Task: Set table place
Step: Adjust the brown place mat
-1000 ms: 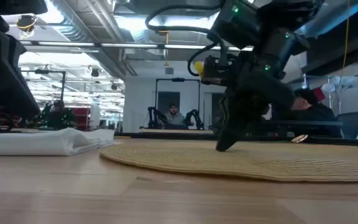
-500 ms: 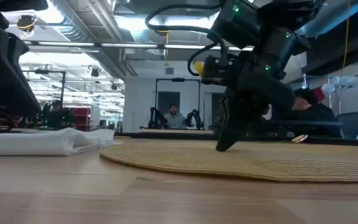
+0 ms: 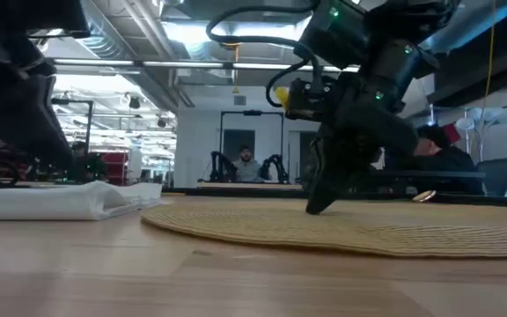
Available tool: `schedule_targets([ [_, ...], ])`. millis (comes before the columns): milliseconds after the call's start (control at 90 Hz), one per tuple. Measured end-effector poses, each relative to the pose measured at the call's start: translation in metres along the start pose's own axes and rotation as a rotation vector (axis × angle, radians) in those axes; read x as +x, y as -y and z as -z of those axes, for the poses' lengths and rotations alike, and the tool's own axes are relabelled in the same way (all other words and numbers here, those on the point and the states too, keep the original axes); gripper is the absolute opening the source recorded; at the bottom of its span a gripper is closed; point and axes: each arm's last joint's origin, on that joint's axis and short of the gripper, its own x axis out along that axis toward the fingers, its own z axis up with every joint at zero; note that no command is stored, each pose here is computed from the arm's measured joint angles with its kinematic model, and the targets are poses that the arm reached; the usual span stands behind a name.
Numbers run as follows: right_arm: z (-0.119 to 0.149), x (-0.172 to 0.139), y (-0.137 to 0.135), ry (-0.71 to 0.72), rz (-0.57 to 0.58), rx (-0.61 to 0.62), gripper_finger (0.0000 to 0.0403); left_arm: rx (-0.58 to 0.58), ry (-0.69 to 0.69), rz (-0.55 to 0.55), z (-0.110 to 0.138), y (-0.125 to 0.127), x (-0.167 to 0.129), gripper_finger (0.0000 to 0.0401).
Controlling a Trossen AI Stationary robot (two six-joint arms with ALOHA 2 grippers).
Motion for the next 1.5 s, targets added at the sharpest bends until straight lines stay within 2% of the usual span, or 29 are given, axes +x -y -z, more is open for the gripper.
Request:
schedule_targets([
  [211, 0.000, 0.000, 0.000, 0.003, 0.000, -0.003, 0.0000, 0.001, 0.007, 0.016, 0.000, 0.002, -0.001, 0.0000],
  [356, -0.003, 0.000, 0.000, 0.033, -0.002, -0.003, 0.0000, 0.012, 0.023, 0.042, -0.003, 0.002, 0.011, 0.0000],
  [611, -0.003, 0.000, 0.000, 0.037, -0.001, -0.002, 0.0000, -0.006, 0.027, -0.085, -0.018, -0.024, 0.019, 0.0000],
  [767, -0.004, 0.000, 0.000, 0.038, -0.001, -0.002, 0.0000, -0.027, -0.085, -0.157, -0.023, -0.043, 0.027, 0.0000],
  [900, -0.004, 0.000, -0.001, 0.043, -0.003, -0.002, 0.0000, -0.065, -0.186, -0.125, -0.024, -0.051, 0.046, 0.0000],
  [1144, -0.004, 0.000, -0.001, 0.048, -0.005, -0.002, 0.0000, -0.090, -0.180, -0.074, -0.026, -0.057, 0.068, 0.0000],
  [1500, -0.005, 0.000, -0.001, 0.048, -0.006, -0.002, 0.0000, -0.080, -0.180, -0.041, -0.032, -0.058, 0.074, 0.0000],
])
